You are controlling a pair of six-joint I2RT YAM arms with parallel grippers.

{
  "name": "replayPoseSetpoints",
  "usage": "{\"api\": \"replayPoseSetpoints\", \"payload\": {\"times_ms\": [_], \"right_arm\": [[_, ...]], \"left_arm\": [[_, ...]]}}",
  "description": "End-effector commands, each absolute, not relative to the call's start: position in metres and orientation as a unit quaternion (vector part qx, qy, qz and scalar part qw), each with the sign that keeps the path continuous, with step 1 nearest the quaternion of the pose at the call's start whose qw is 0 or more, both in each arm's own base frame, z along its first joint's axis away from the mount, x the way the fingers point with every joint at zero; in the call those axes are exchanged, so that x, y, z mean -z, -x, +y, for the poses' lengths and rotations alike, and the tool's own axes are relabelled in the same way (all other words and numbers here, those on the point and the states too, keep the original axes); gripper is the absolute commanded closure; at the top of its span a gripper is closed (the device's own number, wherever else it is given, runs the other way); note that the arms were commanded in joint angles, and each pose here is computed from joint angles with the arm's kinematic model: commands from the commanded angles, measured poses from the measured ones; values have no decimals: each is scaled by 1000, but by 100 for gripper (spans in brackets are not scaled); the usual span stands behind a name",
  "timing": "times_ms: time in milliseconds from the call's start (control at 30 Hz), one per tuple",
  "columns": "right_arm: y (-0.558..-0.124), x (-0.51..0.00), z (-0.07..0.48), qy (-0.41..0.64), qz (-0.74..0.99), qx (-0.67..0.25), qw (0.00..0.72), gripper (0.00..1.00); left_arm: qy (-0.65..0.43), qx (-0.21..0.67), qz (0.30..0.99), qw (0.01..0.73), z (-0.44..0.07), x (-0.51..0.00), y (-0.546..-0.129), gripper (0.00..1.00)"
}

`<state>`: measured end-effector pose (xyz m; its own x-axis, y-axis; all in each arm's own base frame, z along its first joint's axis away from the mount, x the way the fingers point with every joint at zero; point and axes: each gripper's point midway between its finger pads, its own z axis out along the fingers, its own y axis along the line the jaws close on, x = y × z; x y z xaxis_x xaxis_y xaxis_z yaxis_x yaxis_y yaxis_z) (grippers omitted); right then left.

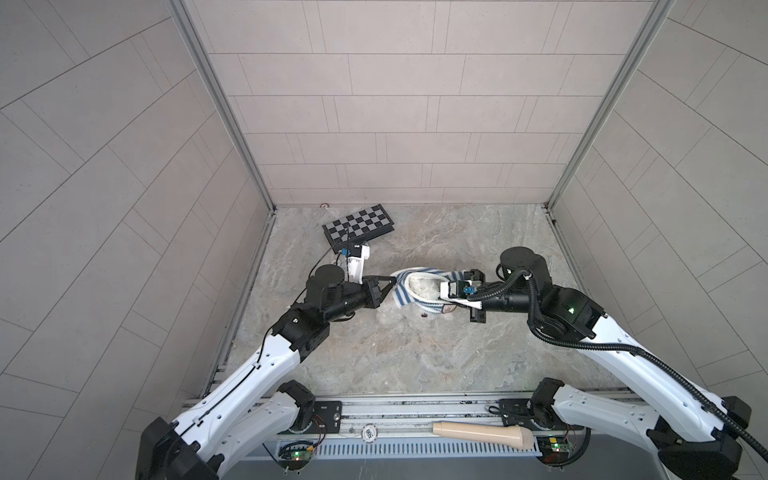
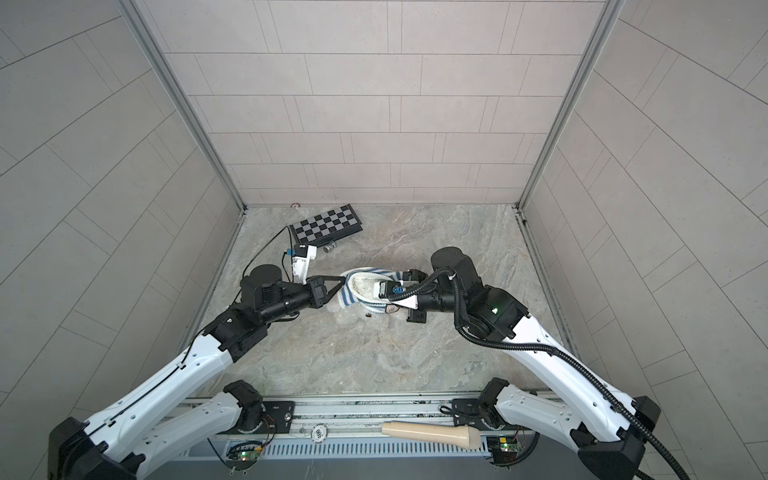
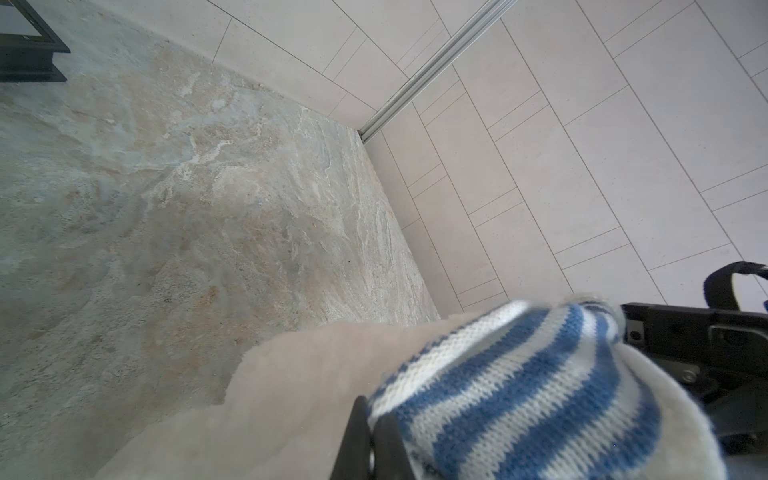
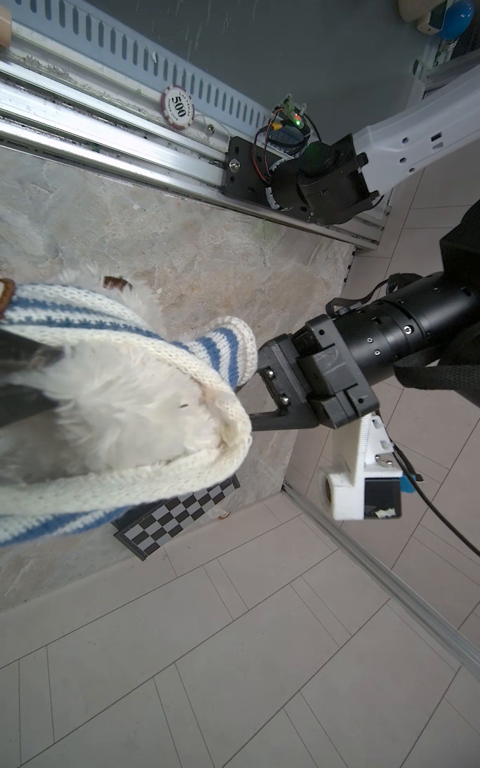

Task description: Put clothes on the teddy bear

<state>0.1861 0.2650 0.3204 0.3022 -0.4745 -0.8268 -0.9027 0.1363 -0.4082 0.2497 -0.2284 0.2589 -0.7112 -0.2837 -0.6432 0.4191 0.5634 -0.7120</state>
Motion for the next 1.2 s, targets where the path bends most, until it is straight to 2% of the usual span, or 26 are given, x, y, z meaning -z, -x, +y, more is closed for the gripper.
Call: {"api": "replayPoseSetpoints", "payload": {"times_ms": [0,867,1000,1067,1167], "right_arm": [[-173,-349,269,628,495,-218,559,100],[-165,-354,266,606,473,-233,595,100],[-168,-351,267,605,480,-232,591,100],[-173,-345,269,605,491,-230,583,100],[-178,-342,271,596,500,-233,584,100]], "left_arm": [[-40,416,826,379,-215,-235,-256,100],[-67,300,884,352,-193,-169,-255,100],[-91,301,877,364,-200,-175,-254,100],[-131,331,858,371,-218,-190,-248,100],[-182,327,845,381,-238,-201,-240,100]]}}
